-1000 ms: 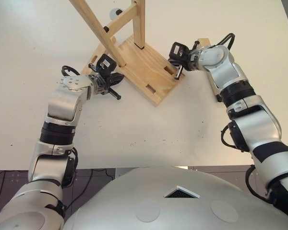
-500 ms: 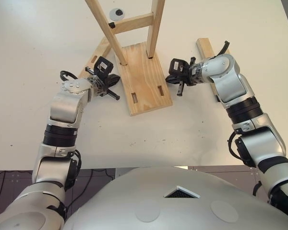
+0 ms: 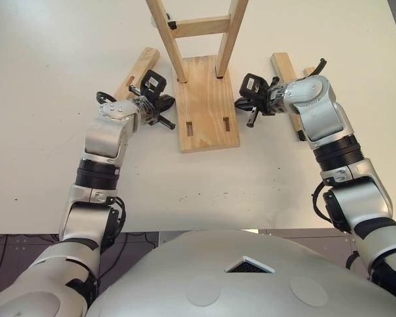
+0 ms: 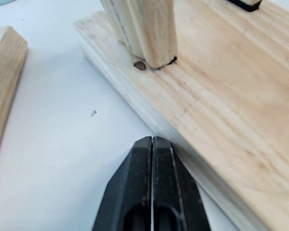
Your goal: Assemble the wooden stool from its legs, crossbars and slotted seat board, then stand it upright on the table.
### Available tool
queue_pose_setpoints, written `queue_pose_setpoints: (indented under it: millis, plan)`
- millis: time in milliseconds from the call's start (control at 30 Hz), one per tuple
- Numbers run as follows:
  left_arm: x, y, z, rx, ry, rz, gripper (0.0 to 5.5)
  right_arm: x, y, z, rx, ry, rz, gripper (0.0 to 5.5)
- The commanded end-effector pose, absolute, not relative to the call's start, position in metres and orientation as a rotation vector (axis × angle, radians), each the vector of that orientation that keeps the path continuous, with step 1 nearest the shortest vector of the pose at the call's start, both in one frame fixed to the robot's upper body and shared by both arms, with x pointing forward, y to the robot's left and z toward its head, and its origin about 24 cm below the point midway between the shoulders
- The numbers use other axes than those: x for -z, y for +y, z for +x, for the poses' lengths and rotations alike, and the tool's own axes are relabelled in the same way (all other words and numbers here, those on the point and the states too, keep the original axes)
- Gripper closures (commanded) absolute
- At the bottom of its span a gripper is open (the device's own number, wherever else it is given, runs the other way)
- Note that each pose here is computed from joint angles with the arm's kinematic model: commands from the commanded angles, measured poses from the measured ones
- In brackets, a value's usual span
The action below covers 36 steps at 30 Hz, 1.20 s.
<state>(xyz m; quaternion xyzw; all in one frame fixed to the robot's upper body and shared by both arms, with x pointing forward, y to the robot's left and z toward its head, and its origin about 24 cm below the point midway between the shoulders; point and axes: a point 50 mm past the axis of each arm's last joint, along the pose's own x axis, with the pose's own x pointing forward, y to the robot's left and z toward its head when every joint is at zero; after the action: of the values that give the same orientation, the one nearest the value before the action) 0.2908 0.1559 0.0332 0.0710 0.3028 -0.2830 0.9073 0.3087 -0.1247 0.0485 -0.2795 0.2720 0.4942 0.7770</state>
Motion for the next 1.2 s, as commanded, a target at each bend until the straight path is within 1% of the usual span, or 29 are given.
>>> queue_pose_setpoints:
  millis: [33,67,167,200,267,333,400,467,500,567,667,833,967,1167,1200]
  plan:
    - [-0.049,0.133,0.302,0.647,0.518,0.098,5.47,-0.057,-0.115,0.312,-1.054,0.519,-0.536,5.5]
    - [-0.052,0.136,0.304,0.631,0.496,0.097,5.47,-0.063,-0.118,0.317,-1.011,0.496,-0.489,5.5]
    - [-0.083,0.153,0.312,0.542,0.282,0.059,5.47,-0.1,-0.148,0.343,-0.76,0.411,-0.144,5.5]
    - [-0.093,0.16,0.313,0.51,0.224,0.04,5.5,-0.112,-0.165,0.348,-0.674,0.39,-0.049,5.3]
    - [-0.103,0.171,0.313,0.464,0.164,0.029,5.5,-0.128,-0.196,0.348,-0.556,0.369,0.042,4.94]
    - [-0.103,0.18,0.312,0.408,0.149,0.029,5.5,-0.128,-0.22,0.344,-0.464,0.403,-0.029,4.62]
    - [-0.101,0.185,0.309,0.367,0.152,0.029,5.5,-0.121,-0.233,0.338,-0.422,0.449,-0.122,4.3]
    - [-0.101,0.19,0.306,0.337,0.153,0.036,5.5,-0.111,-0.247,0.327,-0.386,0.502,-0.207,4.03]
    - [-0.101,0.194,0.304,0.312,0.151,0.038,5.5,-0.106,-0.255,0.319,-0.366,0.531,-0.221,3.8]
    - [-0.103,0.203,0.3,0.27,0.147,0.041,5.5,-0.099,-0.263,0.31,-0.346,0.565,-0.231,3.44]
    - [-0.105,0.212,0.299,0.226,0.146,0.041,5.5,-0.091,-0.268,0.301,-0.327,0.594,-0.256,3.0]
    - [-0.108,0.21,0.301,0.23,0.137,0.042,5.5,-0.082,-0.276,0.293,-0.305,0.634,-0.265,3.0]
    - [-0.11,0.207,0.303,0.242,0.132,0.074,5.5,-0.059,-0.288,0.282,-0.269,0.71,-0.24,3.0]
    - [-0.11,0.205,0.304,0.254,0.135,0.078,5.5,-0.04,-0.289,0.266,-0.288,0.791,-0.207,3.0]
    - [-0.11,0.205,0.304,0.252,0.135,0.078,5.5,-0.037,-0.291,0.264,-0.282,0.806,-0.211,3.14]
